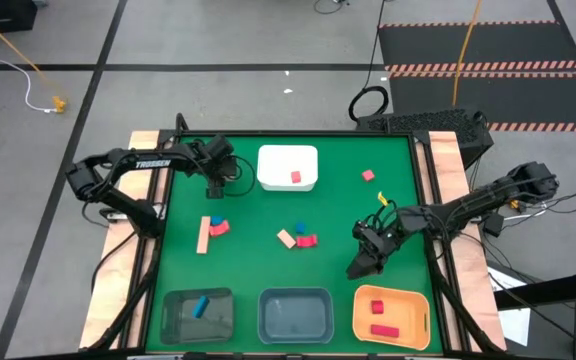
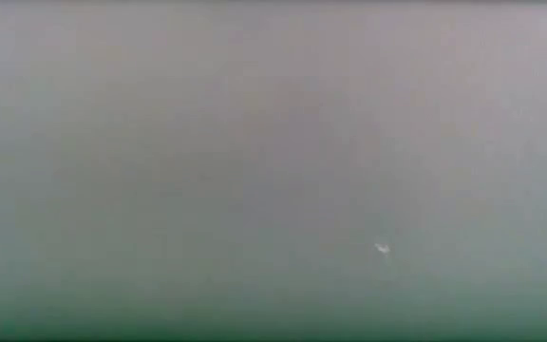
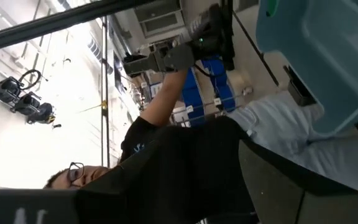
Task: Sort & place blocks by color
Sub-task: Put the top brown block into the blue bin
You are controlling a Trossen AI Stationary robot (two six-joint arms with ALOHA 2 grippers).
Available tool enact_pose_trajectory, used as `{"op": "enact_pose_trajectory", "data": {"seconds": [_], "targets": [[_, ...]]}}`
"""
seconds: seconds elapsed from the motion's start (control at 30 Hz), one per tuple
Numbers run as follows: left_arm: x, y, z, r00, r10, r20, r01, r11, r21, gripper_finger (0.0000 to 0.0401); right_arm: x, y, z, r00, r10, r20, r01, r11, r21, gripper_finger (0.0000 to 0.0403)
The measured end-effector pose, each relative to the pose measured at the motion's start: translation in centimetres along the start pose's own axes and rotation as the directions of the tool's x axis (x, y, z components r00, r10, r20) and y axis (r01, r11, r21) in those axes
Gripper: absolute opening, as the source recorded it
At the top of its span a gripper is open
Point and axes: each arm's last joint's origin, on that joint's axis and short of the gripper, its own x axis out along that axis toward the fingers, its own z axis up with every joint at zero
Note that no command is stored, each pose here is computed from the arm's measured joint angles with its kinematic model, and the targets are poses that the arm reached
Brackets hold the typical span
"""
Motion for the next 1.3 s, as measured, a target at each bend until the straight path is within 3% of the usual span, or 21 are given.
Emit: {"op": "enact_pose_trajectory", "data": {"seconds": [0.17, 0.3, 0.53, 0.63, 0.83, 1.0, 1.3], "targets": [[0.0, -0.2, -0.1, 1.000, -0.031, 0.002, 0.031, 0.989, -0.144, 0.0164, -0.2, 0.2, 0.5, 1.000, 0.012, 0.023, -0.011, 0.999, -0.046, 0.0205], [-0.1, -0.4, -0.1, 0.999, -0.041, -0.008, 0.038, 0.968, -0.249, 0.0131, -0.3, 0.3, 0.8, 0.999, 0.018, 0.037, -0.014, 0.996, -0.087, 0.0205], [-0.3, -1.0, 0.4, 0.999, -0.044, 0.004, 0.042, 0.933, -0.357, 0.0131, -0.6, 0.5, 1.2, 0.998, 0.026, 0.060, -0.018, 0.990, -0.137, 0.0205], [-1.1, -1.5, 0.6, 0.996, -0.069, 0.059, 0.087, 0.910, -0.406, 0.0131, -0.8, 0.6, 1.6, 0.996, 0.032, 0.080, -0.019, 0.987, -0.157, 0.0205], [-4.5, -1.8, 1.9, 0.956, -0.032, 0.290, 0.179, 0.849, -0.498, 0.0131, -1.4, 0.9, 2.6, 0.997, 0.033, 0.071, -0.020, 0.984, -0.176, 0.0205], [-7.6, -2.5, 3.4, 0.851, -0.012, 0.525, 0.317, 0.809, -0.495, 0.0131, -2.1, 1.2, 3.6, 0.997, 0.032, 0.075, -0.010, 0.960, -0.279, 0.0205], [-11.7, -5.1, 7.5, 0.540, -0.012, 0.842, 0.550, 0.762, -0.342, 0.0133, -4.7, 2.0, 6.7, 0.967, 0.076, 0.244, 0.058, 0.865, -0.499, 0.0205]]}}
